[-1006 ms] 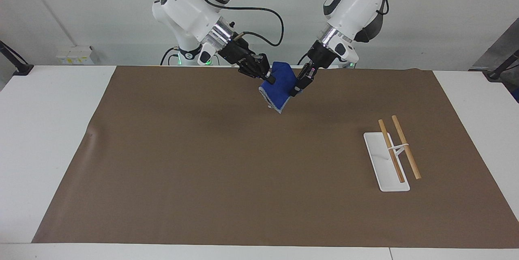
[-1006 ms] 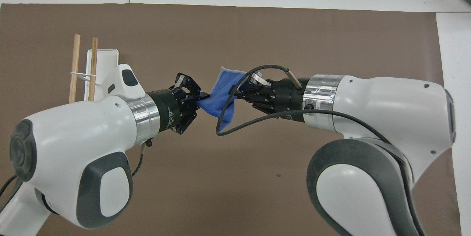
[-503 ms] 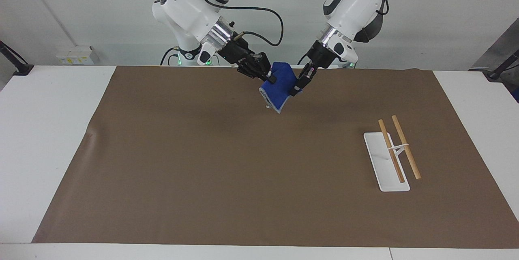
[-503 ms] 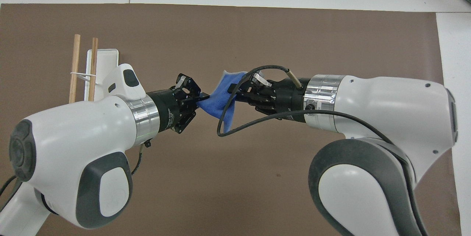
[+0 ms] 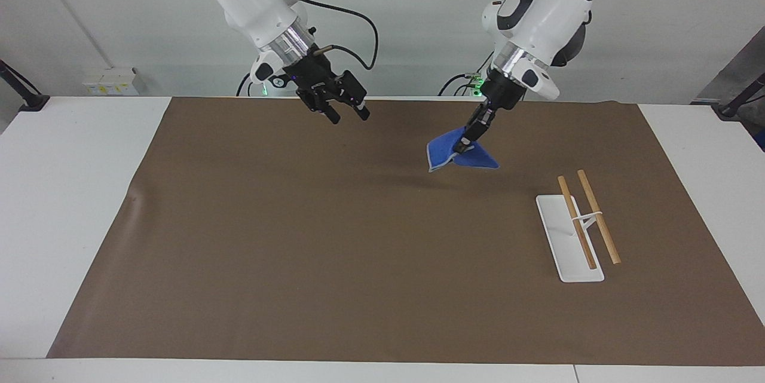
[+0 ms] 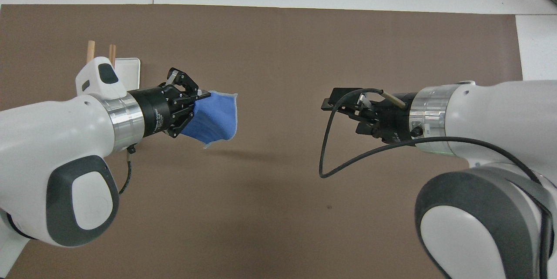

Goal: Right arm passes towel to left arm to hang
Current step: 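Open the right gripper and withdraw while the left gripper pulls the towel, then carry the towel with the left gripper over the wooden sticks, then lower the towel over the bar and open the left gripper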

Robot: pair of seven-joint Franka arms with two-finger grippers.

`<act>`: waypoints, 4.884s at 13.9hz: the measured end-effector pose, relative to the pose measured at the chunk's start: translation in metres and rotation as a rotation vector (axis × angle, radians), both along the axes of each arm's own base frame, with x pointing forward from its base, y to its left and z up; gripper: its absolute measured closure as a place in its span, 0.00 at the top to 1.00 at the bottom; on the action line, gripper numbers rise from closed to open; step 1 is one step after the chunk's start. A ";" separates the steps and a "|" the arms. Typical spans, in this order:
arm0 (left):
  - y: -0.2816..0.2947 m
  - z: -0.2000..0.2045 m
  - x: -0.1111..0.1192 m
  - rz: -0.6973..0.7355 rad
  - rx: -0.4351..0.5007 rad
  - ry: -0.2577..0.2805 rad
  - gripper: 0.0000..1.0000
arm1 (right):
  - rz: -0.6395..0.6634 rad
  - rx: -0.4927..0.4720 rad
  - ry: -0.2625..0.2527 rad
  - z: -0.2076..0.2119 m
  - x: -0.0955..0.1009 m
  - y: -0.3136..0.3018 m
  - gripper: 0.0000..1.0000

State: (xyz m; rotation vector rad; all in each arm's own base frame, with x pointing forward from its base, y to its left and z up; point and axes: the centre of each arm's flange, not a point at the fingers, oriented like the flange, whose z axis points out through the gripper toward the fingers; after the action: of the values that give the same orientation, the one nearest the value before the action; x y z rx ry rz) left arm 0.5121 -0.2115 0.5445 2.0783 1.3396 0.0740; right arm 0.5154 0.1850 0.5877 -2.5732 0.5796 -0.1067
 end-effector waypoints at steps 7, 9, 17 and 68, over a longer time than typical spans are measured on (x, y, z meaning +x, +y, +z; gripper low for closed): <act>0.158 -0.015 0.035 0.210 0.044 0.009 0.03 | 0.124 -0.347 -0.024 0.020 -0.003 -0.071 1.00; 0.193 -0.021 0.036 0.256 0.054 0.014 0.03 | 0.196 -0.410 -0.051 0.021 -0.002 -0.075 1.00; 0.245 -0.080 0.041 0.319 0.119 0.002 0.03 | 0.224 -0.519 -0.075 0.027 0.008 -0.105 1.00; 0.310 -0.182 0.021 0.687 0.125 0.033 0.03 | 0.352 -0.550 0.066 0.041 0.029 -0.174 1.00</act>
State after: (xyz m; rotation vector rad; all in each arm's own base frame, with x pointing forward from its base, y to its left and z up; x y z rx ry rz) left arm 0.5329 0.0985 0.3622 1.6249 2.0545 0.4243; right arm 0.5446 0.0110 0.6285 -3.1795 0.1127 -0.0669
